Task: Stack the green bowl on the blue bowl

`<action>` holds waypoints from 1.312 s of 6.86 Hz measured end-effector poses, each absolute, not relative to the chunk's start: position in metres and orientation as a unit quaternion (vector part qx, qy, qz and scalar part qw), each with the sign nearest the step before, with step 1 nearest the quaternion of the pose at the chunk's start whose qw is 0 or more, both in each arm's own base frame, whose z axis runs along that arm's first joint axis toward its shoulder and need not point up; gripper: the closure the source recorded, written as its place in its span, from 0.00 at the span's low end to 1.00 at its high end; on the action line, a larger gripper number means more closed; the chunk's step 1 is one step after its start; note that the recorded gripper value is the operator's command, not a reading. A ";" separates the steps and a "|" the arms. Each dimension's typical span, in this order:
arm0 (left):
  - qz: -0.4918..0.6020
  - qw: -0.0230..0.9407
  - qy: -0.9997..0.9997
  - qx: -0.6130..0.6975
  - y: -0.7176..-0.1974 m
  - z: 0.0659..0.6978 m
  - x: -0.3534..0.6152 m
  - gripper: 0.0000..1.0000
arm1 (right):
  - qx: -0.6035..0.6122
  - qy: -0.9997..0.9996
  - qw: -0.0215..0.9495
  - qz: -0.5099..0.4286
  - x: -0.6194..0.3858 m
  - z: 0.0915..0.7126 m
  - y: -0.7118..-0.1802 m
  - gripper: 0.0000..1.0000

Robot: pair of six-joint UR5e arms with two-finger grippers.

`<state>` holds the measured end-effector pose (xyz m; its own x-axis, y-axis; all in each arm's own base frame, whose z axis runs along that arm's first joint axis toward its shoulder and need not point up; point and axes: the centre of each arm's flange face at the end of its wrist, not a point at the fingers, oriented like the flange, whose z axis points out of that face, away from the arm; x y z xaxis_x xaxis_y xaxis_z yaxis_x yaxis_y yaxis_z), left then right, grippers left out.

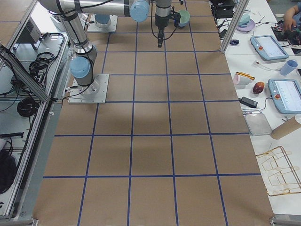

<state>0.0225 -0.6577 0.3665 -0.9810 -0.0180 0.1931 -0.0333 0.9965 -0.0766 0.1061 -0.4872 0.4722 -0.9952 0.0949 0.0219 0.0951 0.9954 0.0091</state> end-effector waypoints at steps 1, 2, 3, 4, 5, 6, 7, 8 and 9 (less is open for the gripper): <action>0.032 0.086 -0.996 0.012 -0.640 0.393 0.010 0.00 | -0.048 -0.999 0.011 -0.005 0.106 0.472 -0.487 0.00; 0.026 0.077 -0.997 0.016 -0.621 0.420 -0.004 0.00 | -0.048 -0.999 0.011 -0.005 0.106 0.472 -0.487 0.00; 0.025 0.060 -0.998 0.012 -0.602 0.446 -0.020 0.00 | -0.048 -0.999 0.010 -0.005 0.106 0.472 -0.487 0.00; 0.030 0.043 -0.999 0.003 -0.584 0.470 -0.039 0.00 | -0.048 -0.999 0.011 -0.005 0.106 0.472 -0.487 0.00; 0.037 0.036 -0.999 -0.003 -0.565 0.491 -0.064 0.00 | -0.048 -0.999 0.011 -0.005 0.106 0.472 -0.487 0.00; 0.041 0.034 -0.999 -0.003 -0.545 0.506 -0.086 0.00 | -0.048 -0.999 0.011 -0.005 0.106 0.472 -0.487 0.00; 0.041 0.033 -0.999 -0.005 -0.527 0.513 -0.100 0.00 | -0.048 -0.999 0.011 -0.005 0.106 0.472 -0.487 0.00; 0.039 0.032 -0.999 -0.009 -0.511 0.513 -0.106 0.00 | -0.048 -0.999 0.011 -0.005 0.106 0.472 -0.487 0.00; 0.036 0.027 -0.999 -0.012 -0.497 0.509 -0.107 0.00 | -0.048 -0.999 0.011 -0.005 0.106 0.472 -0.487 0.00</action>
